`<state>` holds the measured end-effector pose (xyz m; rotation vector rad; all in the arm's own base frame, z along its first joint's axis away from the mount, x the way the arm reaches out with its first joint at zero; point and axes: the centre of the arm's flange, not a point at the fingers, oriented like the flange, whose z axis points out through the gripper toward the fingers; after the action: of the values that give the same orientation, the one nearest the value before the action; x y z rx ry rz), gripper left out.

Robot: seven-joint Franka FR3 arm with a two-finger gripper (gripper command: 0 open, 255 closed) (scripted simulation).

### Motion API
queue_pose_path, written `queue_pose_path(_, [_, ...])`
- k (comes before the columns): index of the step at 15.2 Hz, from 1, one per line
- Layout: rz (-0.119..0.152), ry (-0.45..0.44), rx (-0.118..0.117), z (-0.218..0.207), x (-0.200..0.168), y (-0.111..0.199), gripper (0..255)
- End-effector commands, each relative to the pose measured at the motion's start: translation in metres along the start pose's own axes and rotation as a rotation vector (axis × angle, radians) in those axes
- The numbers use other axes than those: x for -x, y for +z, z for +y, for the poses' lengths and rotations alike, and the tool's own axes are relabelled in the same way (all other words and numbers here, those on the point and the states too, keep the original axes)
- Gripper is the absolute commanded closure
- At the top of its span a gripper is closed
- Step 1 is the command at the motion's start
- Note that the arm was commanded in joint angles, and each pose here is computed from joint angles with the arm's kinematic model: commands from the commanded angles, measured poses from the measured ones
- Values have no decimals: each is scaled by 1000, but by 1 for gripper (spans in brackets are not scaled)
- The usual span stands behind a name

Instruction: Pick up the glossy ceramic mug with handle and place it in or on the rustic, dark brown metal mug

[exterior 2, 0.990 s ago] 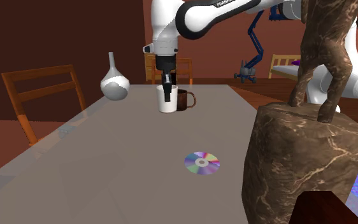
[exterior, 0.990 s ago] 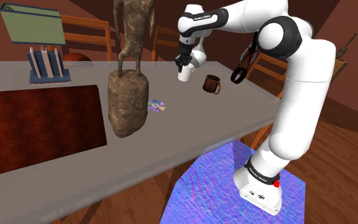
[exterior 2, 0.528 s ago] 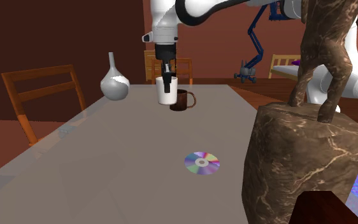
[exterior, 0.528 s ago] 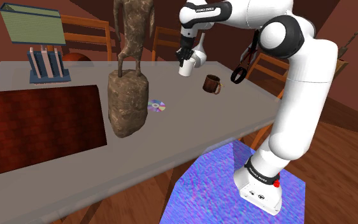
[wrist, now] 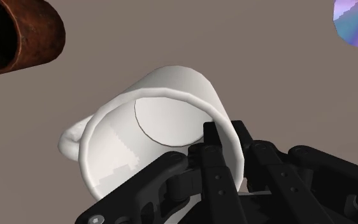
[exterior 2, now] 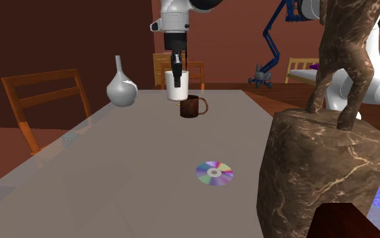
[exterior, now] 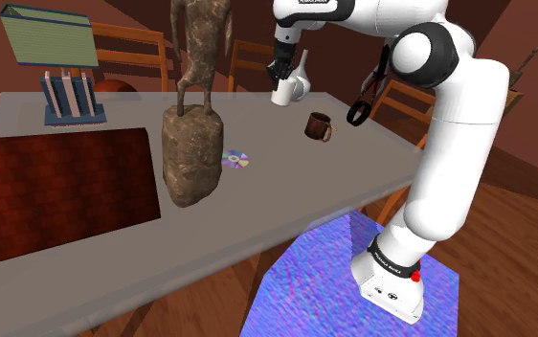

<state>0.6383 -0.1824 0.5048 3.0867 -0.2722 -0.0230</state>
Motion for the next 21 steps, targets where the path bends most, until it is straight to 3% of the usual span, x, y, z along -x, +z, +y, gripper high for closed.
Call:
queue_pose_path(1, [0, 0, 0, 1, -1, -11, 255])
queue_pose_path(21, [0, 0, 0, 228, 105, -24, 255])
